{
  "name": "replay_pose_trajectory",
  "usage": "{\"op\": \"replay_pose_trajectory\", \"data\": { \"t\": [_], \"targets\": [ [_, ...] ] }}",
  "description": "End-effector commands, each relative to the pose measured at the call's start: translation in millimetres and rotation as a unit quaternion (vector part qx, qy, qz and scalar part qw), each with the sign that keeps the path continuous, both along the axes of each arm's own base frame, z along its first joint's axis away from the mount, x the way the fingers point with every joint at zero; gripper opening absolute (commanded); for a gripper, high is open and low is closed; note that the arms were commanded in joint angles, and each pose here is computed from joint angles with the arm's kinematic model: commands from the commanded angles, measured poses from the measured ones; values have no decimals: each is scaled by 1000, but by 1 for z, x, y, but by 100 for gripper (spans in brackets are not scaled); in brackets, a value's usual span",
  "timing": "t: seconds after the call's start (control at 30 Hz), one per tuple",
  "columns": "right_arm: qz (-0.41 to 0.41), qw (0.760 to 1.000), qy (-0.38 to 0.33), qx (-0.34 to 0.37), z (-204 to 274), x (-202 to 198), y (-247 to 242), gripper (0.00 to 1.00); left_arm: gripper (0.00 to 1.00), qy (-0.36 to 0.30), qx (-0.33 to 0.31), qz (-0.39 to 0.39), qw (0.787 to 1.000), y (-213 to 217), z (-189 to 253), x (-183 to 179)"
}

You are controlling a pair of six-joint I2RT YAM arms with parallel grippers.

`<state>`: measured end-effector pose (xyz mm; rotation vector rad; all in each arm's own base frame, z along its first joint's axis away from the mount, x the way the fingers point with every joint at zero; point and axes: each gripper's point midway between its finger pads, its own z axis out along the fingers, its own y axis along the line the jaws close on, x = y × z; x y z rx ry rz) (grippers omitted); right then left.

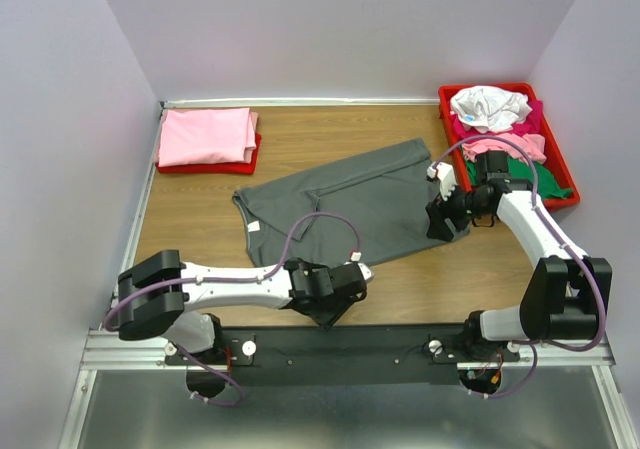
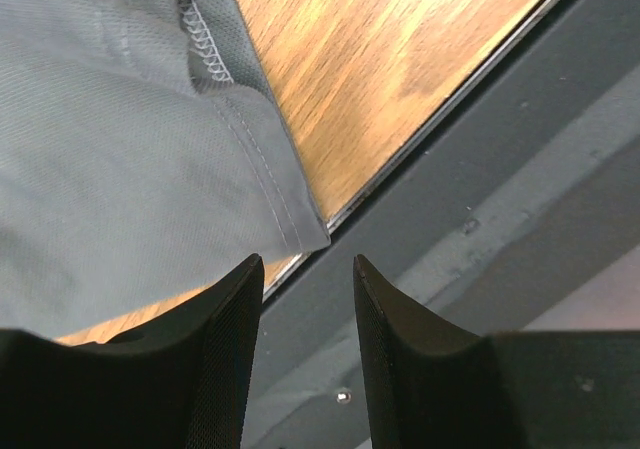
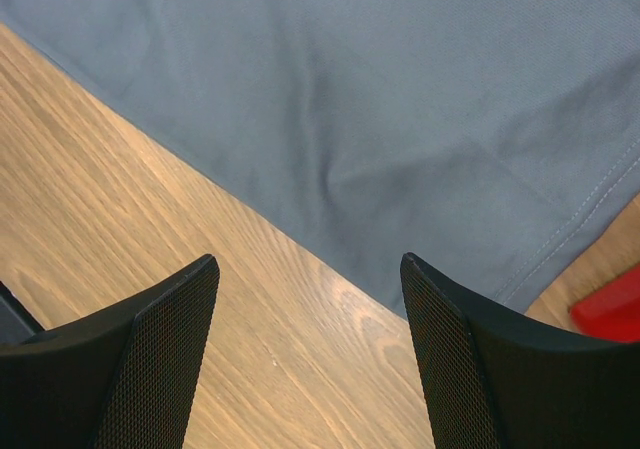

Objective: Fold and stack the t-shirts
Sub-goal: Fold the tshirt

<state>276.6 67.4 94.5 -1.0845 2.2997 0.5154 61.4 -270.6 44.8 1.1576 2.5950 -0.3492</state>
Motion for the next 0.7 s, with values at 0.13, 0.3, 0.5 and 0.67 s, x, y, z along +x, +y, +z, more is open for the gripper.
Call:
{"op": "replay_pose_trajectory", "data": {
  "t": [0.13,0.3,0.5,0.67],
  "targets": [
    [-1,1000,13,16,-1,-10,3,80,49,3,29,-30,999,2,-18,-2],
    [0,1000,14,16,-1,-11,4,80,49,6,40,-32,999,6,-24,-2],
    [-1,1000,12,23,2,-11,5,80,34,3,54,-29,998,11,-32,-1],
    [-1,1000,6,23,4,-12,6,80,22,-2,61,-23,998,15,-35,0]
  ]
}}
